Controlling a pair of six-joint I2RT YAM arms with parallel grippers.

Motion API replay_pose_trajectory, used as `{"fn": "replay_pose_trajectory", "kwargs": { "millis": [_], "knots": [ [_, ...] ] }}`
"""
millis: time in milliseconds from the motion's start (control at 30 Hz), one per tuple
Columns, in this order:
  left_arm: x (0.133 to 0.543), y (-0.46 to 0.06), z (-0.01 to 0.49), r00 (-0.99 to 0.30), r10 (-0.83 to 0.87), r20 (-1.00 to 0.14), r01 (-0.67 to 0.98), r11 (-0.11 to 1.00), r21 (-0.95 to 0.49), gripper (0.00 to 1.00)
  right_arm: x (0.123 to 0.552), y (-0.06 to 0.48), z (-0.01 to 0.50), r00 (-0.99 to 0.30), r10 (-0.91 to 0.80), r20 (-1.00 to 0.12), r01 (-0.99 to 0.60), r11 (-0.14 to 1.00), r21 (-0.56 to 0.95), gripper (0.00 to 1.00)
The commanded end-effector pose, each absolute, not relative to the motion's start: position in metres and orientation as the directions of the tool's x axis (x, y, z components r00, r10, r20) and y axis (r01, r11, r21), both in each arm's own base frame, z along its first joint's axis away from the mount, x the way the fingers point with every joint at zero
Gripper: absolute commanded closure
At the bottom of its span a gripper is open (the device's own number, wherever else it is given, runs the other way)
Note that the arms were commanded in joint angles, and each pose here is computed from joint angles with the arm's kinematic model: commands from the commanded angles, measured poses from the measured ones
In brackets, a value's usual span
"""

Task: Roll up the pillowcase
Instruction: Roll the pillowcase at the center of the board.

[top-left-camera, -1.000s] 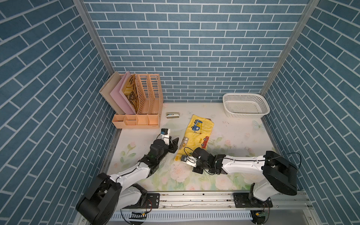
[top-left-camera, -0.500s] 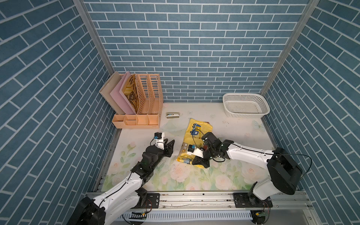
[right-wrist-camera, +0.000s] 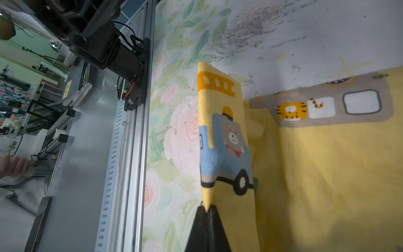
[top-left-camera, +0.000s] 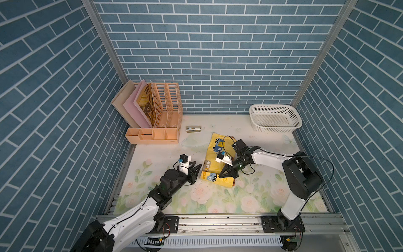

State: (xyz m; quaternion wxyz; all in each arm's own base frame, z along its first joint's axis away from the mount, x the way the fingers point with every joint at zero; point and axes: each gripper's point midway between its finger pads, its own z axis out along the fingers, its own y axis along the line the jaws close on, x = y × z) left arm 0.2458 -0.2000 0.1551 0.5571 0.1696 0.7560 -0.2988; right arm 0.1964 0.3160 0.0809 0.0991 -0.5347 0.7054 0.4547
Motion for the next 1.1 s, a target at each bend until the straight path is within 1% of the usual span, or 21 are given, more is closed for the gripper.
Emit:
{"fn": "replay_pose_trajectory", "kwargs": {
  "millis": [0,133,233,300,367,467,533,633,667,733,767,800,867,967,1033,1067],
  "knots": [
    [0.248,-0.223,0.165,-0.287,-0.041,-0.957,0.659,0.716,-0.229,0.60,0.198,0.319,0.078,-0.419,-0.670,-0.613,-0.825,-0.002,0.566,1.00],
    [0.267,-0.248,0.160,-0.301,-0.007,-0.954,0.685,0.694,-0.221,0.60,0.207,0.318,0.061,-0.440,-0.687,-0.578,-0.826,0.057,0.560,1.00],
    [0.278,-0.268,0.149,-0.328,0.021,-0.945,0.706,0.670,-0.230,0.65,0.212,0.318,0.057,-0.442,-0.694,-0.568,-0.829,0.075,0.554,1.00],
    [0.283,-0.268,0.137,-0.339,0.026,-0.941,0.688,0.688,-0.229,0.67,0.215,0.318,0.056,-0.439,-0.696,-0.568,-0.838,0.090,0.538,1.00],
    [0.288,-0.264,0.120,-0.369,0.059,-0.928,0.663,0.716,-0.217,0.68,0.219,0.318,0.054,-0.441,-0.700,-0.562,-0.845,0.114,0.522,0.97],
    [0.288,-0.268,0.090,-0.440,0.123,-0.889,0.657,0.719,-0.226,0.73,0.225,0.317,0.053,-0.441,-0.699,-0.564,-0.858,0.144,0.492,0.90],
    [0.283,-0.267,0.076,-0.474,0.126,-0.872,0.649,0.718,-0.249,0.75,0.229,0.315,0.057,-0.432,-0.691,-0.579,-0.872,0.158,0.463,0.84],
    [0.283,-0.254,0.070,-0.480,0.112,-0.870,0.609,0.757,-0.238,0.77,0.237,0.313,0.062,-0.420,-0.684,-0.596,-0.898,0.217,0.383,0.69],
    [0.284,-0.252,0.070,-0.477,0.118,-0.871,0.602,0.766,-0.225,0.77,0.238,0.312,0.066,-0.400,-0.687,-0.606,-0.912,0.234,0.337,0.65],
    [0.286,-0.251,0.067,-0.481,0.135,-0.866,0.597,0.775,-0.210,0.77,0.245,0.311,0.077,-0.328,-0.702,-0.632,-0.942,0.295,0.161,0.59],
    [0.286,-0.252,0.064,-0.486,0.146,-0.862,0.599,0.774,-0.206,0.78,0.250,0.310,0.085,-0.264,-0.717,-0.645,-0.941,0.339,0.008,0.54],
    [0.287,-0.254,0.063,-0.489,0.151,-0.859,0.602,0.771,-0.207,0.78,0.249,0.309,0.093,-0.189,-0.736,-0.650,-0.919,0.366,-0.148,0.47],
    [0.287,-0.253,0.061,-0.492,0.150,-0.858,0.599,0.773,-0.208,0.78,0.232,0.311,0.103,-0.045,-0.776,-0.630,-0.874,0.336,-0.351,0.35],
    [0.289,-0.252,0.060,-0.492,0.149,-0.858,0.593,0.778,-0.205,0.79,0.203,0.313,0.094,0.058,-0.834,-0.549,-0.814,0.279,-0.510,0.29],
    [0.290,-0.252,0.060,-0.491,0.152,-0.858,0.590,0.782,-0.200,0.79,0.193,0.309,0.083,0.092,-0.872,-0.481,-0.767,0.246,-0.592,0.27],
    [0.290,-0.251,0.060,-0.489,0.154,-0.858,0.589,0.784,-0.195,0.79,0.186,0.311,0.079,0.103,-0.878,-0.468,-0.759,0.235,-0.607,0.27]
  ]
}}
